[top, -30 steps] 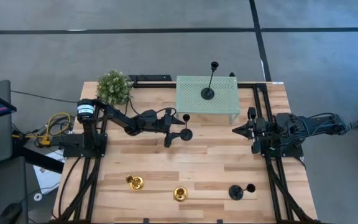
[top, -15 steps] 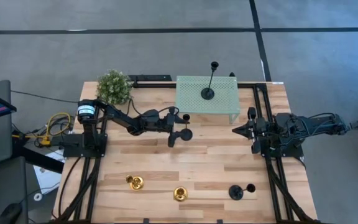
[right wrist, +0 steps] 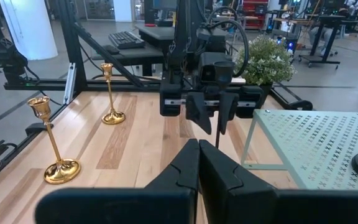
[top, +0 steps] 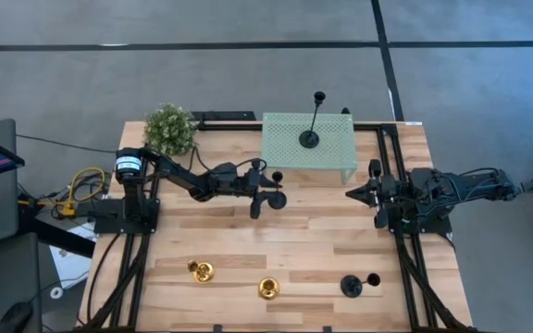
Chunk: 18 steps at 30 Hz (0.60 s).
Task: Pick & Place candle stick holders
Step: Put the top black candle holder on the shelf
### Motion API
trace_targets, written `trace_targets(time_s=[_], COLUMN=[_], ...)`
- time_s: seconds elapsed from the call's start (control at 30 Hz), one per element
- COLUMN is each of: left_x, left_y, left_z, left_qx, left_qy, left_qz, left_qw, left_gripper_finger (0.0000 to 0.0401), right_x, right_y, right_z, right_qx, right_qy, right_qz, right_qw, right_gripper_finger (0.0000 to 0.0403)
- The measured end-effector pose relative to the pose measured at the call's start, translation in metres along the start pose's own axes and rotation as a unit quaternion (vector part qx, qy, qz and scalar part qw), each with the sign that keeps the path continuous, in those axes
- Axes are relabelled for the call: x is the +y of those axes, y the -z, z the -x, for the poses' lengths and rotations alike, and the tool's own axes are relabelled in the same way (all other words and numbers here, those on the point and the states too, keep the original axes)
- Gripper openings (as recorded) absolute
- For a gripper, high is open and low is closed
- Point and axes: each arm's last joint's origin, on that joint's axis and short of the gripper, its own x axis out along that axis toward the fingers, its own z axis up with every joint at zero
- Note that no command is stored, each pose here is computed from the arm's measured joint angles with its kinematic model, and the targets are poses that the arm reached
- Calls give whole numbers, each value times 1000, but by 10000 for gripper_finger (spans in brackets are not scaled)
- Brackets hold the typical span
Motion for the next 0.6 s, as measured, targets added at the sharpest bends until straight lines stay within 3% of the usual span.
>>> trace_targets(time_s=[0.37, 0.6], left_x=[0, 0], left_y=[0, 1], left_z=[0, 0], left_qx=[3, 4], left_qy=[-7, -13], left_qz=[0, 0], left_qw=[1000, 1000], left_gripper_finger=[15, 16], right_x=[0, 0], right_y=[0, 0], right_z=[0, 0], right_qx=[0, 0], right_qy=[0, 0], right_qz=[0, 0], right_qw=[1000, 1000], right_gripper_finger=[0, 0])
